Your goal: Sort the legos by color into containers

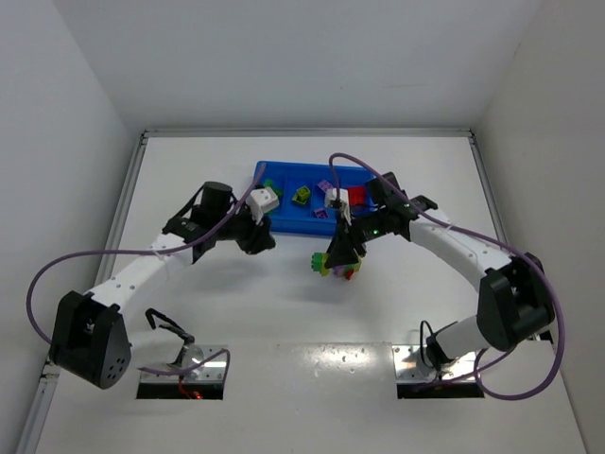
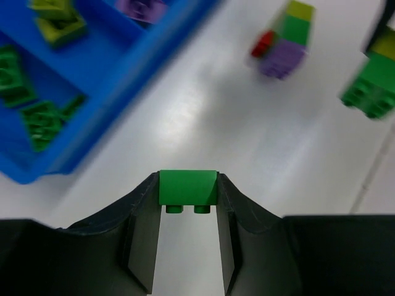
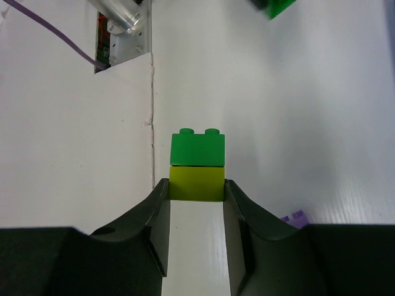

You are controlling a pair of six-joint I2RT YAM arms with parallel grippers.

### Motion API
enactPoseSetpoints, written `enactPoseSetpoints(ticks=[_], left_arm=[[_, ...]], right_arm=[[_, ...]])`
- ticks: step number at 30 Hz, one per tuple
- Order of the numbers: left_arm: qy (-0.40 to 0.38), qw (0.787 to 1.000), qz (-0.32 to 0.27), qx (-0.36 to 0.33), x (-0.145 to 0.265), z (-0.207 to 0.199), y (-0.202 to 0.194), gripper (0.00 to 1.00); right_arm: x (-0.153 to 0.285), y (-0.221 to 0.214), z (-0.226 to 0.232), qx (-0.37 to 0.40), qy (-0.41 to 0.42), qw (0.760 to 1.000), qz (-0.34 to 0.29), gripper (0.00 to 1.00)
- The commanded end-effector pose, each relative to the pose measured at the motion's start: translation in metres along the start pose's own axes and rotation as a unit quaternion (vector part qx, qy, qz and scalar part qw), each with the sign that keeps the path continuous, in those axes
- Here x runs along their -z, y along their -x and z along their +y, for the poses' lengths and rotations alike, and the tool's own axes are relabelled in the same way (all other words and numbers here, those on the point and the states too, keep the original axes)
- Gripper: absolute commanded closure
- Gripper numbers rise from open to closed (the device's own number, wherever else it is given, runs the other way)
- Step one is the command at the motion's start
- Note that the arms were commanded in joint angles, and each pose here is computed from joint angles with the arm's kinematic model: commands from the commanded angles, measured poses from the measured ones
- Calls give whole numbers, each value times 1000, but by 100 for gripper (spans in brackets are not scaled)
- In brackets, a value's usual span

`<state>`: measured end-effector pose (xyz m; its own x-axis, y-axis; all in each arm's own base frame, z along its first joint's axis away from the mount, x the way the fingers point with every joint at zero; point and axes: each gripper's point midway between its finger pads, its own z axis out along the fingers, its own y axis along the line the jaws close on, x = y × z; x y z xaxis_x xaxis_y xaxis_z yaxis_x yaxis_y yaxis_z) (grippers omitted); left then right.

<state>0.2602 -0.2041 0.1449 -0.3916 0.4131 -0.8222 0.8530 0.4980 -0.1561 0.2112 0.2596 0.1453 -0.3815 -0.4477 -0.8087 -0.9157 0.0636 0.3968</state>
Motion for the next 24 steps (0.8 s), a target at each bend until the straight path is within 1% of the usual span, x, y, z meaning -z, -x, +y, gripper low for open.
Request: enactPoseSetpoints(ticks=[1,2,3,5,6,10,12,15,16,17,18,19,20,22,23,24], left_arm=[[154,985,-72,1,9,65,58,100],[163,984,-67,4,5,72,59,100],[173,982,-76,-1,5,80,73,100],[193,979,-63,6,-4,97,74,100],[192,980,-57,9,-15,107,78,100],[204,977,-55,30,-36,137,79,100],[221,973,-45,44,-42,152,75,98],[254,964,-27,78,-53,182,62,91],[254,963,-29,82,-56,186,68,85],[260,961,-20,97,-57,193,61,67],[262,959,-10,104,-63,201,52,59],[257,960,-12,111,-66,201,56,48],[254,960,-10,115,-66,204,51,41],[237,965,-14,115,-68,200,56,36],[223,969,-15,108,-70,195,58,27],[222,969,-10,111,-70,194,55,25]], right_arm=[[8,11,2,34,-5,999,-19,100],[8,11,2,34,-5,999,-19,100],[8,11,2,34,-5,999,-19,100],[9,9,0,27,-9,999,-21,100],[9,9,0,27,-9,999,-21,100],[9,9,0,27,-9,999,-21,100],[11,9,-3,25,-13,999,-22,100],[11,9,-3,25,-13,999,-22,100],[11,9,-3,25,-13,999,-22,100],[10,6,-2,21,-12,999,-20,100],[12,6,-4,19,-16,999,-22,99],[12,6,-4,19,-16,999,-22,99],[12,6,-4,19,-16,999,-22,99],[12,6,-4,19,-16,999,-22,99],[12,6,-4,19,-16,999,-22,99],[12,6,-4,19,-16,999,-22,99]])
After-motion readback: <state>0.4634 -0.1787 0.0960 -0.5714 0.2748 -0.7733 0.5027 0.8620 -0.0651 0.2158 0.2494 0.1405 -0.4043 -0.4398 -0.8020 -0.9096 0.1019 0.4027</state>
